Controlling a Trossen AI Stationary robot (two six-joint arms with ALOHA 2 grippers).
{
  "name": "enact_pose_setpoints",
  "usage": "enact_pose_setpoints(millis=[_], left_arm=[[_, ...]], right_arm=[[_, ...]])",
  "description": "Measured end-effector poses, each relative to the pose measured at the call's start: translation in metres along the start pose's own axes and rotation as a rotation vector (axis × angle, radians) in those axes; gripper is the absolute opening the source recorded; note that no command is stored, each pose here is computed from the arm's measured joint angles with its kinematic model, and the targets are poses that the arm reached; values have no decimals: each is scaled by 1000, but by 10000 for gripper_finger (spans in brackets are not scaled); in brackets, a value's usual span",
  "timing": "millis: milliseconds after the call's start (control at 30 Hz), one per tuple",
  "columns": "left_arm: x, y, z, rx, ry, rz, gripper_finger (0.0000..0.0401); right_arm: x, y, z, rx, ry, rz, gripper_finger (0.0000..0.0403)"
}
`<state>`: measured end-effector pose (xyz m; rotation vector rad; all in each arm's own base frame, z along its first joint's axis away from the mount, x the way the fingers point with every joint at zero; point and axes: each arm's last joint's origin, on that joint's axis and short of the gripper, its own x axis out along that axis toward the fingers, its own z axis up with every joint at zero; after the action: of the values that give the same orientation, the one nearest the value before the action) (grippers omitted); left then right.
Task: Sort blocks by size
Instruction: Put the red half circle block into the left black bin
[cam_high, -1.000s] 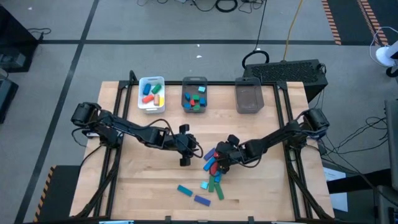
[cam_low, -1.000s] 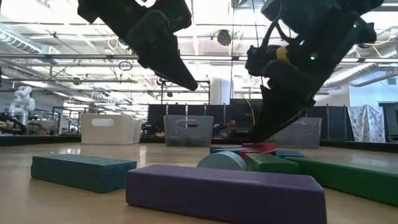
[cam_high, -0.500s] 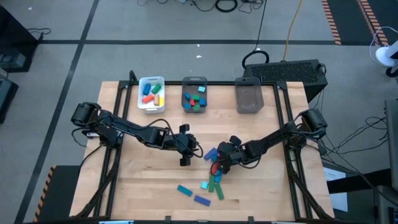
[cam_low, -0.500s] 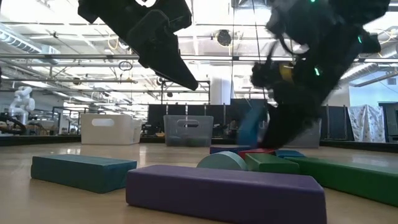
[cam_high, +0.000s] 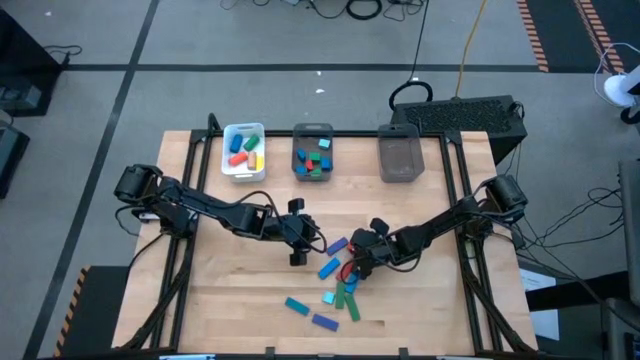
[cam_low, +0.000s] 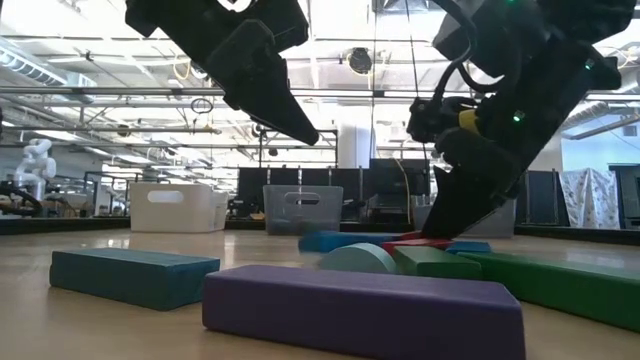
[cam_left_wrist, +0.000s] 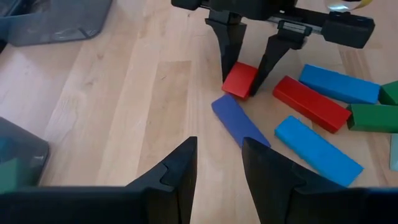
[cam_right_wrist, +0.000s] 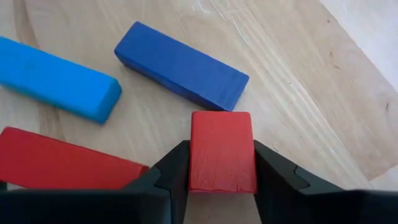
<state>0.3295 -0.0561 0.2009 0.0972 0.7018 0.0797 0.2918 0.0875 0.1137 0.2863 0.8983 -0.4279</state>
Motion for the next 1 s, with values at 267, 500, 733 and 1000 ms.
enact_pose_setpoints(millis=[267, 500, 733, 1000], left_arm=[[0, -1, 2, 107, -21, 11, 129], [-5, -18, 12, 343, -147, -13, 129], [-12, -37, 17, 577, -242, -51, 130], [-16, -47, 16, 680, -273, -114, 186]], right_arm=[[-19, -1, 15, -34, -104, 18, 124], [-48, 7, 34, -80, -198, 219, 125], [-68, 16, 50, -132, -301, 436, 125], [-72, 21, 56, -159, -339, 552, 125]])
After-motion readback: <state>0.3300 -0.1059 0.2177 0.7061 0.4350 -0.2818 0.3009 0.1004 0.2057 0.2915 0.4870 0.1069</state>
